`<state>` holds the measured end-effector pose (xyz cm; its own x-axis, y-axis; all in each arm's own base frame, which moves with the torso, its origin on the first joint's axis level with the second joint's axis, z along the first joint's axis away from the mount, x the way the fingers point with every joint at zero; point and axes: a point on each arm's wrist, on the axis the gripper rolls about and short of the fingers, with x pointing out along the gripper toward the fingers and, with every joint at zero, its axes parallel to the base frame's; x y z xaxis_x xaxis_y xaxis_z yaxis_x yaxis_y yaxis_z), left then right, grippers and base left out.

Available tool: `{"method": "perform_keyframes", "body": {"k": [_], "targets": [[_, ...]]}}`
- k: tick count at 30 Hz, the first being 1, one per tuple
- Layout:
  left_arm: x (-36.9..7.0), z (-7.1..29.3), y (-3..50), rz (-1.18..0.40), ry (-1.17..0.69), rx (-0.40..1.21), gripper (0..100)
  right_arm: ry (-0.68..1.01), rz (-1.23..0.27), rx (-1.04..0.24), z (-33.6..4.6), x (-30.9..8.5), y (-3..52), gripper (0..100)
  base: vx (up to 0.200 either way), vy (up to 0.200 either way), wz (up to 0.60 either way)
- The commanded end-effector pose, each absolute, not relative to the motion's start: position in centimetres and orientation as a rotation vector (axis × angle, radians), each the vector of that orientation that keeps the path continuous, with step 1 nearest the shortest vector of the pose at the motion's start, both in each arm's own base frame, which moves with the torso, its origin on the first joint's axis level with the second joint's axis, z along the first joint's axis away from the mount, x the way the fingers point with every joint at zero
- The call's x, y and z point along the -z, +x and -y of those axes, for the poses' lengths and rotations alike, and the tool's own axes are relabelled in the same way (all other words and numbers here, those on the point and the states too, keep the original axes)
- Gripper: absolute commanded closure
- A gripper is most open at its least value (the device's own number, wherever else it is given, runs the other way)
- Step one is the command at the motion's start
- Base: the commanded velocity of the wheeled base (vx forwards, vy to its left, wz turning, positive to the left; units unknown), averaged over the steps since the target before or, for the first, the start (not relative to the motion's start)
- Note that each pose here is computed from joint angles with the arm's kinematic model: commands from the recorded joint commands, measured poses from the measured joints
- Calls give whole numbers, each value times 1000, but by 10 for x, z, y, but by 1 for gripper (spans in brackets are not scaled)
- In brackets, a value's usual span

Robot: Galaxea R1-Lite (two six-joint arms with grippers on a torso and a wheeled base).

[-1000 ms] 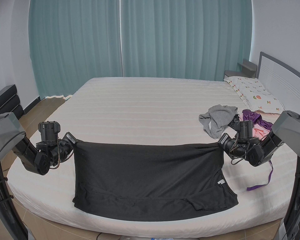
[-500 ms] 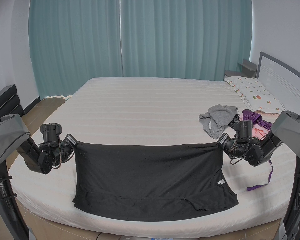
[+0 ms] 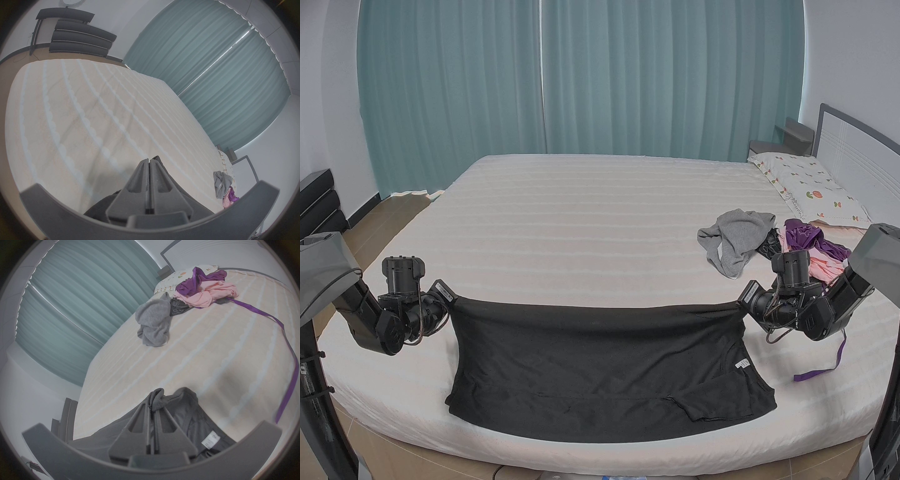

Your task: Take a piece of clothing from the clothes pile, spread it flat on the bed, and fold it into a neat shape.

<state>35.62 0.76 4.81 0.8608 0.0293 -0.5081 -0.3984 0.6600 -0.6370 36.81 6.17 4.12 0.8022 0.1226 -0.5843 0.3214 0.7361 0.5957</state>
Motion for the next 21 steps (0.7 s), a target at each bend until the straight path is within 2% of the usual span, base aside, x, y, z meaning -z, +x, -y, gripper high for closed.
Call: {"method": "perform_keyframes", "body": {"k": [1, 11, 21], "targets": [[-44, -8, 348, -517, -805, -263, 100, 732, -681, 124, -60, -41, 352, 100, 0, 0, 0], [-9, -6, 325, -693, -732, -310, 100, 683, -865, 147, -59, -1, 321, 100, 0, 0, 0], [8, -5, 316, -767, -717, -331, 100, 628, -921, 143, -60, 12, 312, 100, 0, 0, 0]]}}
